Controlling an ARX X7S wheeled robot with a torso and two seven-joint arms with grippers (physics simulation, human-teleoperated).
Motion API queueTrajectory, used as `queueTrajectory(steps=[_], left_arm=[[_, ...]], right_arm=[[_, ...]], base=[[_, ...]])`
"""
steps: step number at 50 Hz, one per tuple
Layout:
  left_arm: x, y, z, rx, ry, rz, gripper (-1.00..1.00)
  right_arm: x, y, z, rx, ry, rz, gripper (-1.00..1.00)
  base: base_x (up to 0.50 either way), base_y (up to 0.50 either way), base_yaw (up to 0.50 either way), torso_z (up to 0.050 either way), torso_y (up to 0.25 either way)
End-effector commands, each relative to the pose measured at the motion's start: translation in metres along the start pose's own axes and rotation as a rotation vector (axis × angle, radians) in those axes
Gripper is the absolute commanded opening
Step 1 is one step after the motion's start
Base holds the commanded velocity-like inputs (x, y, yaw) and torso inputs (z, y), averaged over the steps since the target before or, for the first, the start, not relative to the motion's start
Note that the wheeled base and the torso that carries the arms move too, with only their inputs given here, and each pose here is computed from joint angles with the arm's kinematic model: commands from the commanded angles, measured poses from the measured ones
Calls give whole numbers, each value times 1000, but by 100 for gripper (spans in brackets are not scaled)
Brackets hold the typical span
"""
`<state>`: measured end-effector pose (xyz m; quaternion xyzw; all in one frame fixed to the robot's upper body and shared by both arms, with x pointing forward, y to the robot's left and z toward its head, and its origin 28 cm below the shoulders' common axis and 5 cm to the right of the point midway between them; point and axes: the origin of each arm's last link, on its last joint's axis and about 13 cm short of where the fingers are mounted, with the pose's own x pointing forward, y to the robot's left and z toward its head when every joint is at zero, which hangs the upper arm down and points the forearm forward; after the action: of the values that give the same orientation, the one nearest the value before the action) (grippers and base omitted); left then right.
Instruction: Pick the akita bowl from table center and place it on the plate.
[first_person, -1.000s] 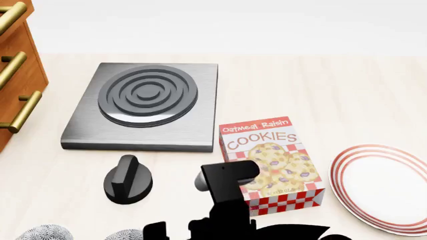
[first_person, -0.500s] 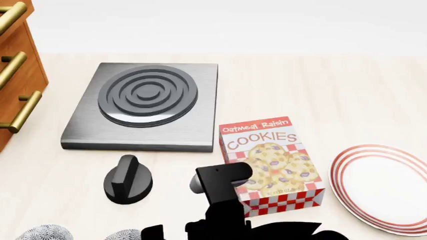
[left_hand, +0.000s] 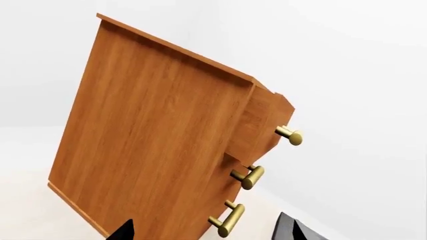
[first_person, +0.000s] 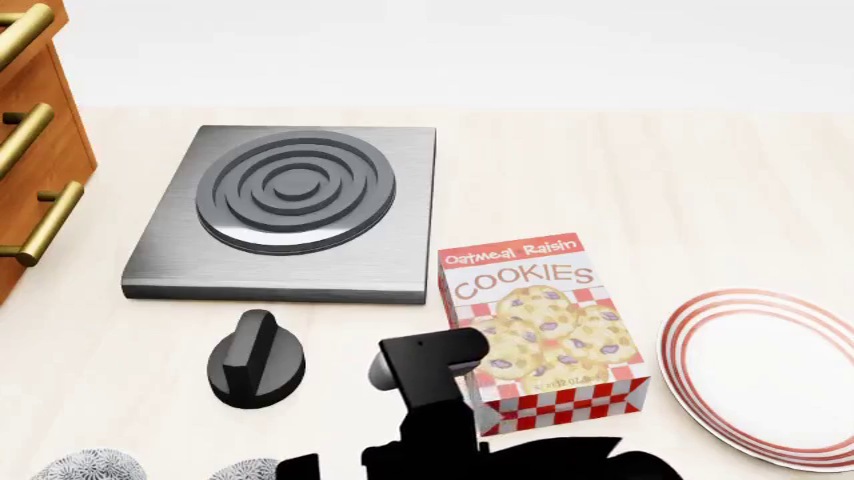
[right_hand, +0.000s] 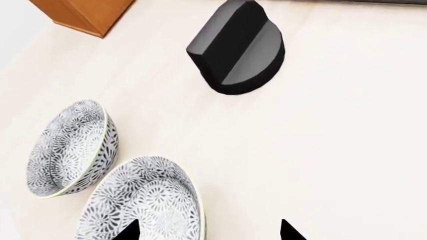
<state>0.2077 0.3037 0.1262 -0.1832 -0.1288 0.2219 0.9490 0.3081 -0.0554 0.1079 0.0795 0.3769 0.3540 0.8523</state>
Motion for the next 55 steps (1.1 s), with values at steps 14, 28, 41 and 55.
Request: queueTrajectory(steps=[14,28,41,55], left_arm=[[0,-1,1,-7,1,-1,100],[-1,-1,1,-11,0,-2,100],[-1,0,1,-16,2,-2,100],[-3,0,3,-21,3,-2,100]], right_arm=[[7,4,-3,-20,31,21,100],[13,1,-6,-22,54,28,100],[17,3,-9,-30,79,41,100],[22,0,-10,-27,83,45,100]], base=[[0,0,0,0,0],[0,0,0,0,0],[0,0,0,0,0],[0,0,0,0,0]])
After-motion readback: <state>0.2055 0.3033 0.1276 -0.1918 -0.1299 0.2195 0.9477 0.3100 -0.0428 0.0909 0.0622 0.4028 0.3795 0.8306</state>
